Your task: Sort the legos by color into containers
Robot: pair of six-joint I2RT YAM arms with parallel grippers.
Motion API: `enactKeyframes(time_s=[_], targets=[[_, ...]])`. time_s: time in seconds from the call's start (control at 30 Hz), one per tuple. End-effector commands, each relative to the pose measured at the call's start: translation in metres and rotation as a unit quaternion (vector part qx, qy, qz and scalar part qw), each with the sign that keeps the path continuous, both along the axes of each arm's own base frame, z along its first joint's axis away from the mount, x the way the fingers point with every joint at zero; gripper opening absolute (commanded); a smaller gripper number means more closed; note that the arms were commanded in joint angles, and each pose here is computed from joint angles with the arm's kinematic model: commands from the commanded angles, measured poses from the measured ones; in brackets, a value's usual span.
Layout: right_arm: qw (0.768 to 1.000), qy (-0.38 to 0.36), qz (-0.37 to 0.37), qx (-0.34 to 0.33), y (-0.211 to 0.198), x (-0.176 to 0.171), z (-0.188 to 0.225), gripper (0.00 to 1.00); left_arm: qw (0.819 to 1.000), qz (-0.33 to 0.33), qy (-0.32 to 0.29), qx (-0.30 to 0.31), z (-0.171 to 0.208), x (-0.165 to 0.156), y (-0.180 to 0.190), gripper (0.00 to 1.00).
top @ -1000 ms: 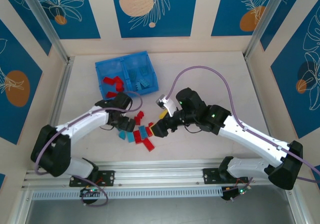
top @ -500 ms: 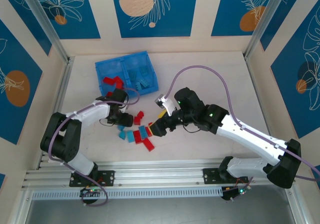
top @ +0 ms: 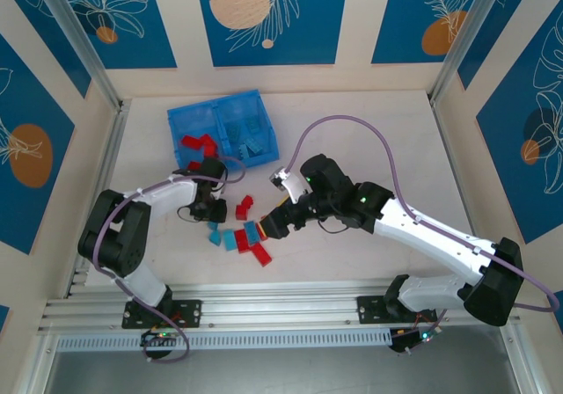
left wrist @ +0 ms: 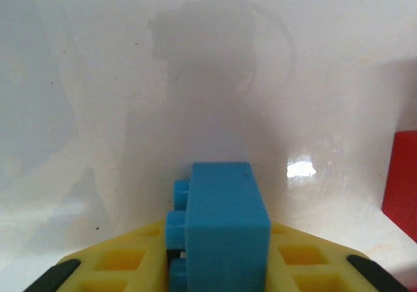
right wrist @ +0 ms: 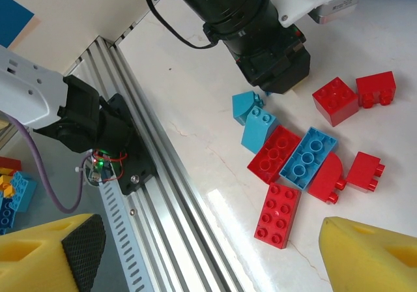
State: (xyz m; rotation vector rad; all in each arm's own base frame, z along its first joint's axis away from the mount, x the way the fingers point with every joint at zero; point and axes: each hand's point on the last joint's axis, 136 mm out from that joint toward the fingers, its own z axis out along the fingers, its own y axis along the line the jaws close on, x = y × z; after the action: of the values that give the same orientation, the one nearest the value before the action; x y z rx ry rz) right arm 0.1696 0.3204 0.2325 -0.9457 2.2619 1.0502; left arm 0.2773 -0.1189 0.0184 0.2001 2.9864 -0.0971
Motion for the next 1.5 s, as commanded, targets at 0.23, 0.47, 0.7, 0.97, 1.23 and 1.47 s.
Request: enactKeyframes(time_s=[0.23,0.47,0.7,0.97,1.23,1.47], targets=[[0.998,-0.021,-0.06,0.016,-0.004,0.02,0.017,0.87,0.982,0.017,-0.176,-0.069,0.131,0.027,-0.025,0.17],[0.991,-0.024,-0.129,0.037,-0.018,0.042,0.024,0.87,0.952,0.024,-0.285,-0.104,0.217,0.091,-0.06,0.17],[0.989,-0.005,-0.146,0.038,-0.031,0.041,0.024,0.87,0.942,0.066,-0.323,-0.057,0.22,0.197,-0.082,0.18],[0.985,-0.008,-0.166,0.049,-0.048,0.043,0.027,0.87,0.946,0.139,-0.293,0.001,0.159,0.294,-0.072,0.17],[0.985,-0.001,-0.164,0.05,-0.051,0.044,0.026,0.87,0.955,0.143,-0.259,-0.01,0.1,0.318,-0.077,0.34],[0.985,0.008,-0.162,0.053,-0.05,0.043,0.028,0.88,0.948,0.124,-0.292,-0.031,0.149,0.316,-0.08,0.47]])
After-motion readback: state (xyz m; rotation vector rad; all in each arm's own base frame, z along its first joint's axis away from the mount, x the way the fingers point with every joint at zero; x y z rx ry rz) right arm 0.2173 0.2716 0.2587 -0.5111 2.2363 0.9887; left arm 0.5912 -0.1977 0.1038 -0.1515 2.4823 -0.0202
